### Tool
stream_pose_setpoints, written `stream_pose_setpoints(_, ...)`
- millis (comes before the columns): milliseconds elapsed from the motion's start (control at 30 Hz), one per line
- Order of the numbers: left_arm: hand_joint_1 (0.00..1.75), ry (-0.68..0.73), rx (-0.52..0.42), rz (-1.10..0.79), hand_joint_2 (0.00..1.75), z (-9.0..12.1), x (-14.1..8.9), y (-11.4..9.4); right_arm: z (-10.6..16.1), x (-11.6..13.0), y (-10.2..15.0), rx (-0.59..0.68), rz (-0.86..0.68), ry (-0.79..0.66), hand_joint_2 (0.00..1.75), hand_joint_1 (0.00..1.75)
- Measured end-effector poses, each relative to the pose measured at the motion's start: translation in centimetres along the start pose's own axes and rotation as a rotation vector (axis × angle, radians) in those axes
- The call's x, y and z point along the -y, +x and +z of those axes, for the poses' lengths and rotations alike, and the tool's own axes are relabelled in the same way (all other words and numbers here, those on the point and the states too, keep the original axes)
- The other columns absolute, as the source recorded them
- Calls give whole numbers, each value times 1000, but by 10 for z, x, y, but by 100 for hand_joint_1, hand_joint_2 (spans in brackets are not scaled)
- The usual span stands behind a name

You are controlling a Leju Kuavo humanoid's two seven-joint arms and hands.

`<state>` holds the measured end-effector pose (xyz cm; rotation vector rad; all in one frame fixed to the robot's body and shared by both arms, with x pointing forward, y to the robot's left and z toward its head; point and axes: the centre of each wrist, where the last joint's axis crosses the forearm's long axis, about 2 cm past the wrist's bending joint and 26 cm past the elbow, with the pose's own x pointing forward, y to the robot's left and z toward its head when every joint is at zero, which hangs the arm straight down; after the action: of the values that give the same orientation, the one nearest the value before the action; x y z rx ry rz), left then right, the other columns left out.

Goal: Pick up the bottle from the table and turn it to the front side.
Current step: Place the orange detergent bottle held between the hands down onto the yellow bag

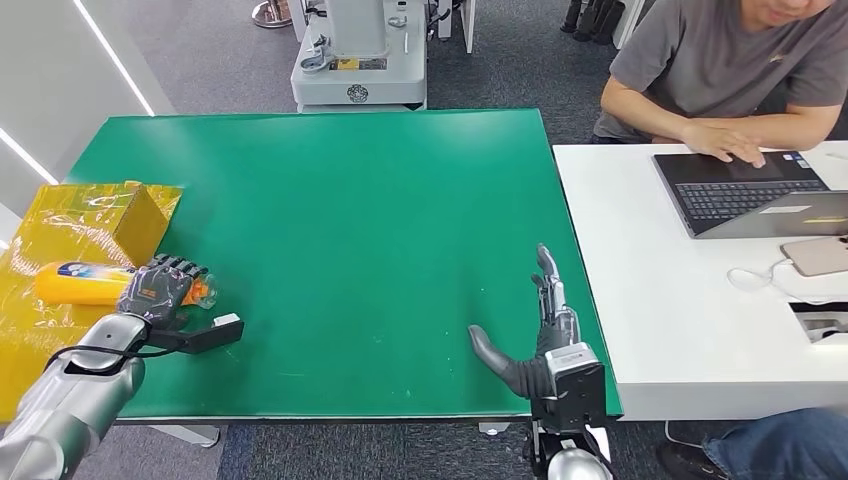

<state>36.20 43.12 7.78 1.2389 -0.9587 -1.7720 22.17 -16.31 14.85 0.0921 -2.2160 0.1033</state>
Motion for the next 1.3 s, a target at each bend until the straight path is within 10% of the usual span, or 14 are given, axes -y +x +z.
stream_pose_setpoints(500,0,123,-27,18,175,7,7,4,0,0,0,-2,5,-15,175,0)
stream_pose_setpoints(1300,0,1250,-23,598,175,33,-117,33,10,1,-1,-29,21,-65,175,0)
